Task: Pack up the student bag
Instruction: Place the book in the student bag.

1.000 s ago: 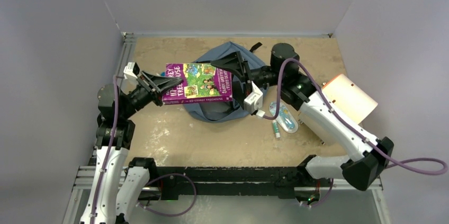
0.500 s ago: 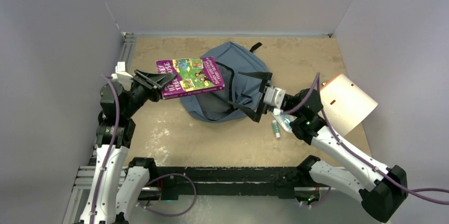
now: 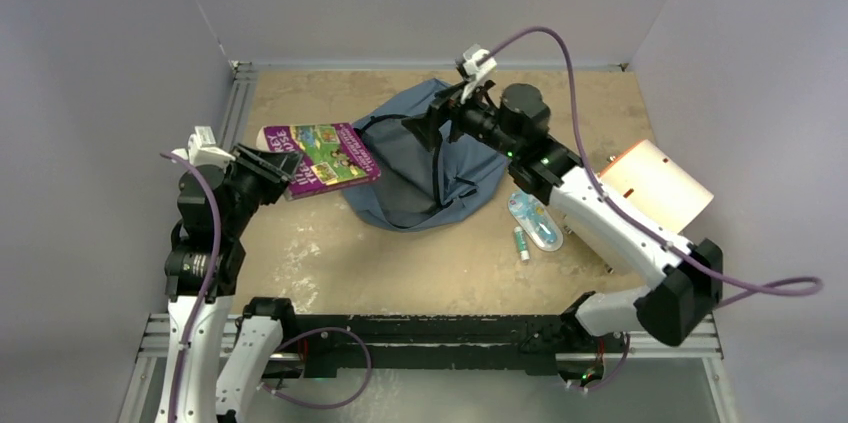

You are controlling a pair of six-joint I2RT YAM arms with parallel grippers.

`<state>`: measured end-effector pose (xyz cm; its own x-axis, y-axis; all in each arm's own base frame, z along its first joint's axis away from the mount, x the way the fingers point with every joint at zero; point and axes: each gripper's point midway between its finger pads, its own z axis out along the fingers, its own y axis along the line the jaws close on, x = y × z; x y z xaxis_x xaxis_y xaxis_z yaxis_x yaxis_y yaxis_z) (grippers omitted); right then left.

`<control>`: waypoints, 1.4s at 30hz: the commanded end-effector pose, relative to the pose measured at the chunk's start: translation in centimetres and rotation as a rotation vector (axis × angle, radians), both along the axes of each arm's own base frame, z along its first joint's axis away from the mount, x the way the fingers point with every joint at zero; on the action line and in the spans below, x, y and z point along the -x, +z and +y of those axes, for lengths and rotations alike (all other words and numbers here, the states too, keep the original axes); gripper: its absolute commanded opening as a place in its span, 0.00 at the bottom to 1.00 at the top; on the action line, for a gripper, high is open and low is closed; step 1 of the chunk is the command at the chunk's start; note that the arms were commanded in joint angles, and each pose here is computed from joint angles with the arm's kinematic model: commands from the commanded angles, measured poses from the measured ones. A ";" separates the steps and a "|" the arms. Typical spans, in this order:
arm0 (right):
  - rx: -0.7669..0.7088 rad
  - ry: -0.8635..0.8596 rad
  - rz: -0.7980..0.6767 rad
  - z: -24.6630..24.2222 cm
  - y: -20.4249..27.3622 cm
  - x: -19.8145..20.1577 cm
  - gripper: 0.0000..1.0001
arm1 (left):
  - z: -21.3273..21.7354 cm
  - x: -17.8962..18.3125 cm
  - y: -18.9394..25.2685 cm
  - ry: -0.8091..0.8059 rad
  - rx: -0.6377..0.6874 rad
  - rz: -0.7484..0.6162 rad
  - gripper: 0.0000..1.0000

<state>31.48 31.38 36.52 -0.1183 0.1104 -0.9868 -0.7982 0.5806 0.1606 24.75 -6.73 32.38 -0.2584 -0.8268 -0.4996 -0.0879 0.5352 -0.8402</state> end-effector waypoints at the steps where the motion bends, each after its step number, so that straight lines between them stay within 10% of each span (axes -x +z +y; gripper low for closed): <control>1: 0.115 -0.168 0.121 0.5 -2.8 -3.6 0.99 | 1.6 0.8 2.6 0.069 -0.084 -0.099 0.00; 20: 0.843 -0.416 0.010 7.0 -17.6 -7.1 0.88 | 8.9 6.3 3.3 0.439 -0.227 -0.009 0.00; 42: 1.112 -0.467 -0.025 6.7 -26.3 -8.2 0.87 | 8.2 5.7 1.6 0.411 -0.189 0.043 0.00</control>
